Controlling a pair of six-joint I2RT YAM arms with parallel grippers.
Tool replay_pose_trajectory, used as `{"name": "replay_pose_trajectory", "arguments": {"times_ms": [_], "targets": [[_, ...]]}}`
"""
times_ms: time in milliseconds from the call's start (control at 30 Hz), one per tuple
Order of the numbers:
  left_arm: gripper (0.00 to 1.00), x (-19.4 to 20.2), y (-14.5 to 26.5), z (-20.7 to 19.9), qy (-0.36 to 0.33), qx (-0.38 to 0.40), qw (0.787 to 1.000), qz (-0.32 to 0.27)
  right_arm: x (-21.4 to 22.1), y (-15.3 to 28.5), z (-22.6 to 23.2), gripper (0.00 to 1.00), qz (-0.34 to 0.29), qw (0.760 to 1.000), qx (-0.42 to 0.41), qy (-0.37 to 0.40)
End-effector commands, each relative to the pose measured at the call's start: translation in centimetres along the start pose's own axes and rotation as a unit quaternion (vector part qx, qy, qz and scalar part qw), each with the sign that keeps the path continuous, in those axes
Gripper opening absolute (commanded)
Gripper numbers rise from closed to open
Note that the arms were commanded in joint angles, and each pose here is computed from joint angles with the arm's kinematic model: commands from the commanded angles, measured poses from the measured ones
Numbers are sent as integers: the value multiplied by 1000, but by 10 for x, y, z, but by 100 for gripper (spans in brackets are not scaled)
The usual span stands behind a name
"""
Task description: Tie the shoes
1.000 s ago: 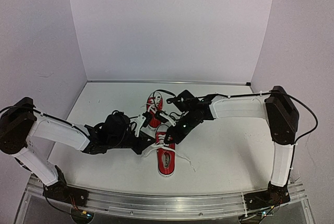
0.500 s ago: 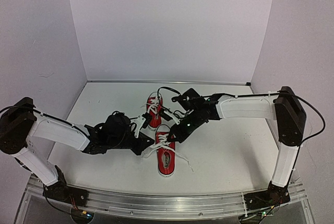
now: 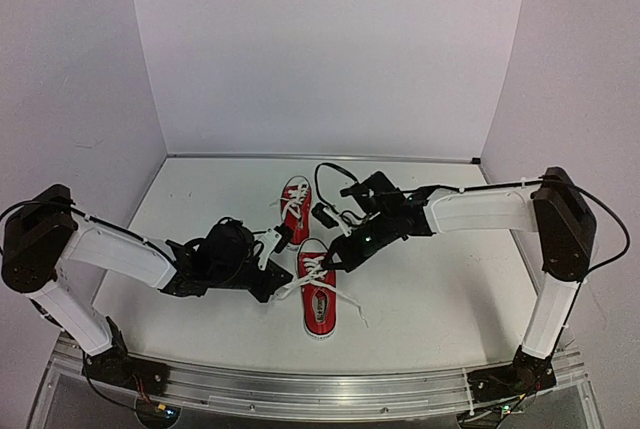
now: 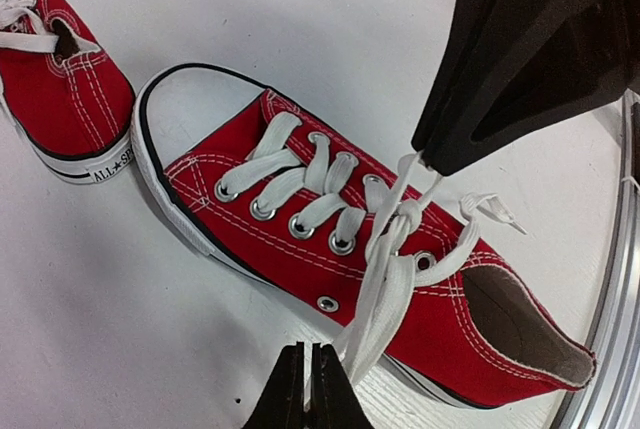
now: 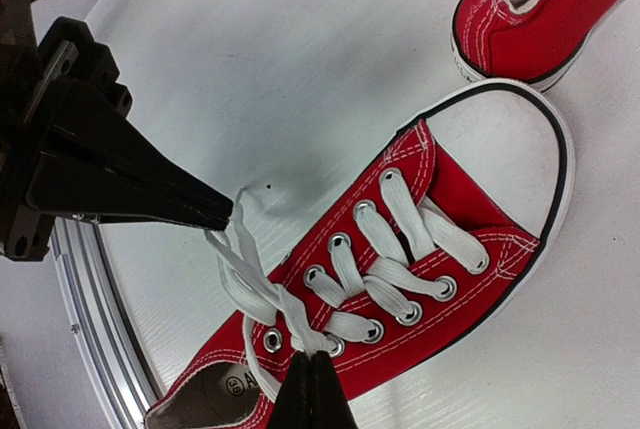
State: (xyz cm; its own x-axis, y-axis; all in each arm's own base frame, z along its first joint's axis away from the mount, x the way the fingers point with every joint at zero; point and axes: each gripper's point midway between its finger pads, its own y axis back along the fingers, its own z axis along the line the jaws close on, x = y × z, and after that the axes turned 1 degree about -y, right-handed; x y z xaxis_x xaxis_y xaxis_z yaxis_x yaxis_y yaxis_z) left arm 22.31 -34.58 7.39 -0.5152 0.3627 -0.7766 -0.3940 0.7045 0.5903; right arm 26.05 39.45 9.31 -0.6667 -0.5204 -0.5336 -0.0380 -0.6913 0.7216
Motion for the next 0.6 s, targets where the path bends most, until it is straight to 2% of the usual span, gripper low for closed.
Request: {"name": "replay_pose_trajectory", "arguments": {"times_ms": [0,100,233,400,567], "targets": [[13,-39,17,-12,-68,16,996,-47,-15,11,13,0,-34,999,-28,0],[28,-57,36,-15,-106,9,991,-76,-14,11,15,0,-35,999,-32,-2],[40,-73,59,-15,-163,-8,981,-108,-14,11,15,0,-36,999,-36,-5],[41,-79,79,-35,-270,27,953,-132,-12,10,14,0,-35,999,-36,-10],[34,-78,68,-48,-356,52,927,-105,-13,9,16,0,-38,998,-41,-17]]}}
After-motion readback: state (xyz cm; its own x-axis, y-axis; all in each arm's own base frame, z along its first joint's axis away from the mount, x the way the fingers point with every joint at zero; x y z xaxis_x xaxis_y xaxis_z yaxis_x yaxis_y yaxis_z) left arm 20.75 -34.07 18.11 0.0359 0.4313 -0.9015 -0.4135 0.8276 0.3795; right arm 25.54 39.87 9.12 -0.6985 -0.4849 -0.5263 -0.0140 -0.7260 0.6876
